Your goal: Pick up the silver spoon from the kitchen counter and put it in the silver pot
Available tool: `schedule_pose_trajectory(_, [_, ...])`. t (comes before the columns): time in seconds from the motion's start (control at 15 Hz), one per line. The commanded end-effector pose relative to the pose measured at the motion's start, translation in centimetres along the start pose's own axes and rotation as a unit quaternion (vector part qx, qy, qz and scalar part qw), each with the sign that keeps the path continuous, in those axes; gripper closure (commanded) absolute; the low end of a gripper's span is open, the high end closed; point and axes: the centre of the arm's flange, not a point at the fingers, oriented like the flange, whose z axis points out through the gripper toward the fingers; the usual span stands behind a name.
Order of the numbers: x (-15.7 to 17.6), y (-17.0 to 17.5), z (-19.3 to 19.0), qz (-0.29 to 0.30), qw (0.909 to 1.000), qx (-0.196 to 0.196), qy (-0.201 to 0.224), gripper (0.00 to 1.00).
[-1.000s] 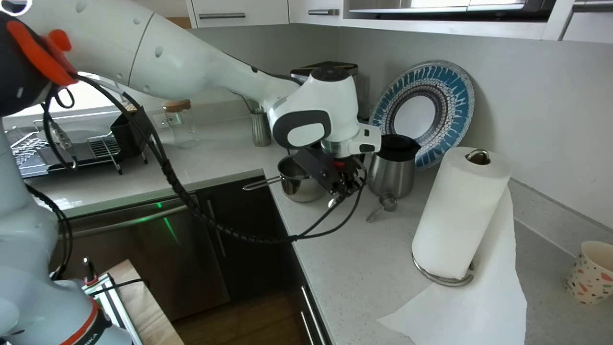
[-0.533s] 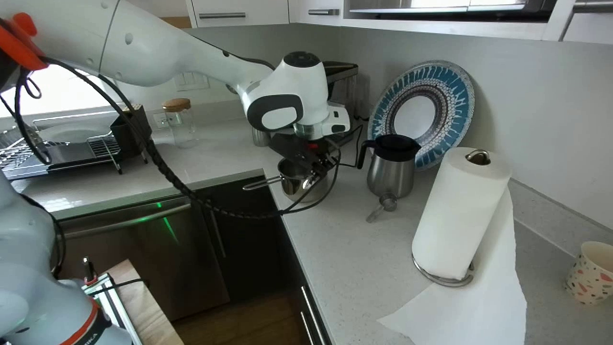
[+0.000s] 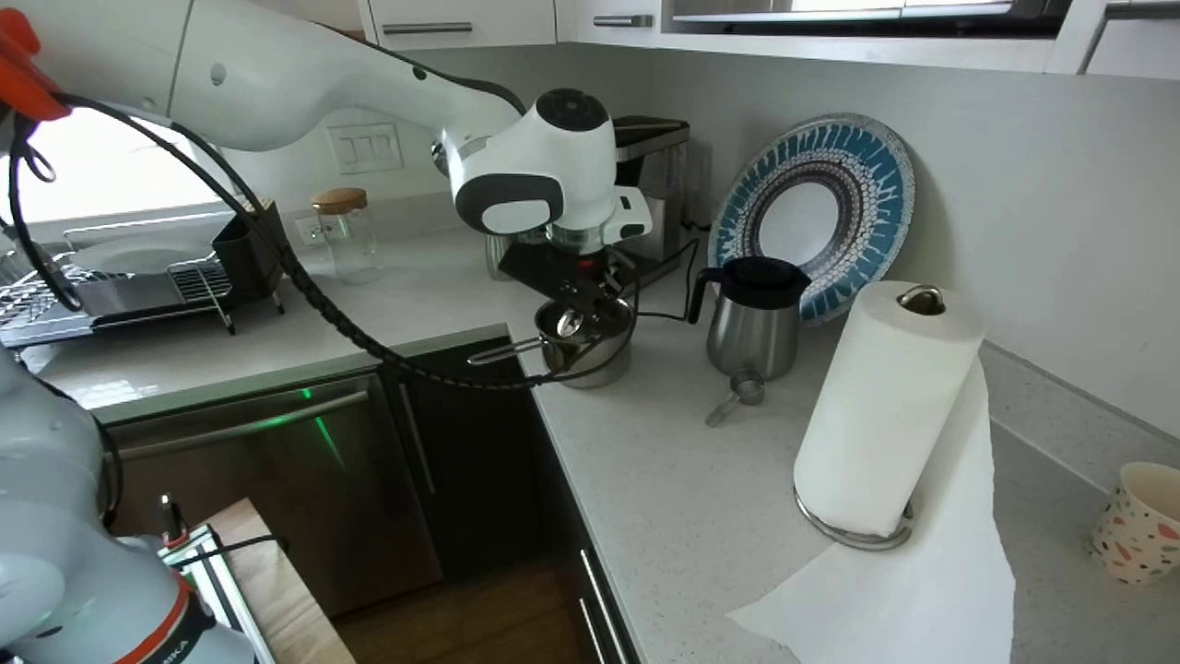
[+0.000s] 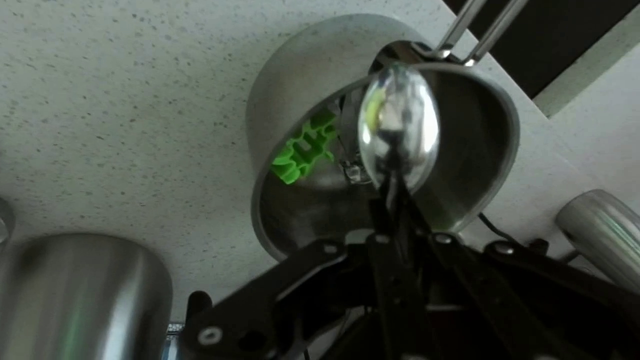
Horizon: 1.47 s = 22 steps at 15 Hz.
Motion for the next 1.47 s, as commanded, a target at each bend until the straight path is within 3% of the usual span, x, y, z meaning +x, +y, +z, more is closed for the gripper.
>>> schedule_pose_trajectory(0.0, [0.5, 0.7, 1.2, 0.005, 0.9993, 0.035, 0.015, 0.98])
schedule_pose_trajectory(0.4, [1.3, 1.3, 4.0, 0.025, 0.9978, 0.057, 0.02, 0.98])
schedule_pose_trajectory(0.47, [1.3, 1.4, 4.4, 0.028, 0.9978, 0.057, 0.018, 0.66])
schedule_pose_trajectory(0.53, [1.3, 1.5, 4.6, 0.03, 0.9978, 0.058, 0.017, 0.65])
schedule_pose_trajectory(0.8, [0.2, 1.7, 3.3, 0.066, 0.9973, 0.028, 0.014, 0.36])
schedule_pose_trajectory(1.0, [-1.3, 4.3, 0.7, 0.097, 0.9917, -0.047, 0.071, 0.14])
schedule_pose_trajectory(1.13, [-2.5, 7.6, -1.1, 0.119, 0.9825, -0.098, 0.104, 0.0])
schedule_pose_trajectory(1.27, [-4.4, 10.7, -1.8, 0.13, 0.9733, -0.159, 0.103, 0.0])
schedule_pose_trajectory(1.33, [-2.1, 9.2, -1.7, 0.112, 0.9801, -0.119, 0.113, 0.0])
schedule_pose_trajectory(1.4, [-2.8, 10.1, -1.9, 0.118, 0.9783, -0.128, 0.112, 0.0])
